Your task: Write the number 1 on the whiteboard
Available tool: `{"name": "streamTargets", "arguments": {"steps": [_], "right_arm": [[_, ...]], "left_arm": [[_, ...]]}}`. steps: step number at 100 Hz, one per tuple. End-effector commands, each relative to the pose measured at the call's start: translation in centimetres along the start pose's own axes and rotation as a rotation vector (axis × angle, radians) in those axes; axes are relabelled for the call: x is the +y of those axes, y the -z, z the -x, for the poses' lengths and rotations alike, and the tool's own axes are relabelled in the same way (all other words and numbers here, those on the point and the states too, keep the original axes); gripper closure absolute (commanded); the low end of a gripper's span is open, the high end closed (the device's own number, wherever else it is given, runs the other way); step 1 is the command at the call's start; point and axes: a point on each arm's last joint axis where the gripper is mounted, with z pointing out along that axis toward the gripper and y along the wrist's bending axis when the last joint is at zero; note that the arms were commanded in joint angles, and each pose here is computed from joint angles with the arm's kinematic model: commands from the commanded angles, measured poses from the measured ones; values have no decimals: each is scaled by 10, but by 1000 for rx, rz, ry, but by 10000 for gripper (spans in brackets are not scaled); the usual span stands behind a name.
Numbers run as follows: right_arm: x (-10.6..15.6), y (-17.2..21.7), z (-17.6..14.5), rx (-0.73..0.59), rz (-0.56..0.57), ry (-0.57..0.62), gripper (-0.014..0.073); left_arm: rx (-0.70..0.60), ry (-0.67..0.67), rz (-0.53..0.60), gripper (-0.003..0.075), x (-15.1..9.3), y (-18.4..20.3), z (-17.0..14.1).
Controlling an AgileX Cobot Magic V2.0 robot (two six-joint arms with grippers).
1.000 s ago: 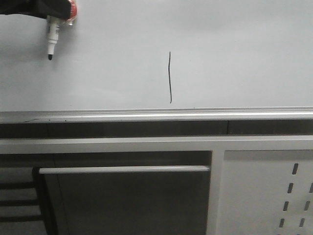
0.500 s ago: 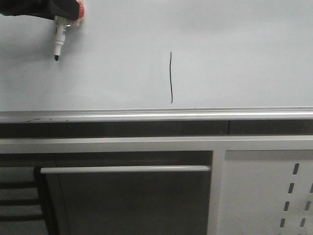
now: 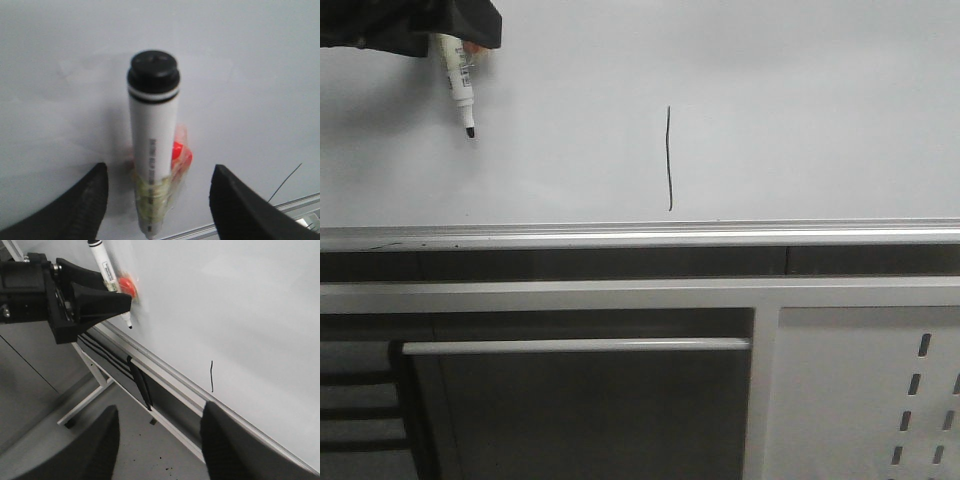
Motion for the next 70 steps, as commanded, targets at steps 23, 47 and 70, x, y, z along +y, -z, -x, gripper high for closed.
{"name": "streamTargets", "arguments": {"steps": [23,47,70], "right_arm": [[2,15,10,-58,-24,19,265],[-2,25,7,-117,-77,-68,585],[7,60,-33,-353,-201,-67,644]], "left_arm": [[-137,-30,17,243,19,59,6],[-230,-55,-123,464,17,107,6],[-315,-93,-166,741,23,140,-2]]}}
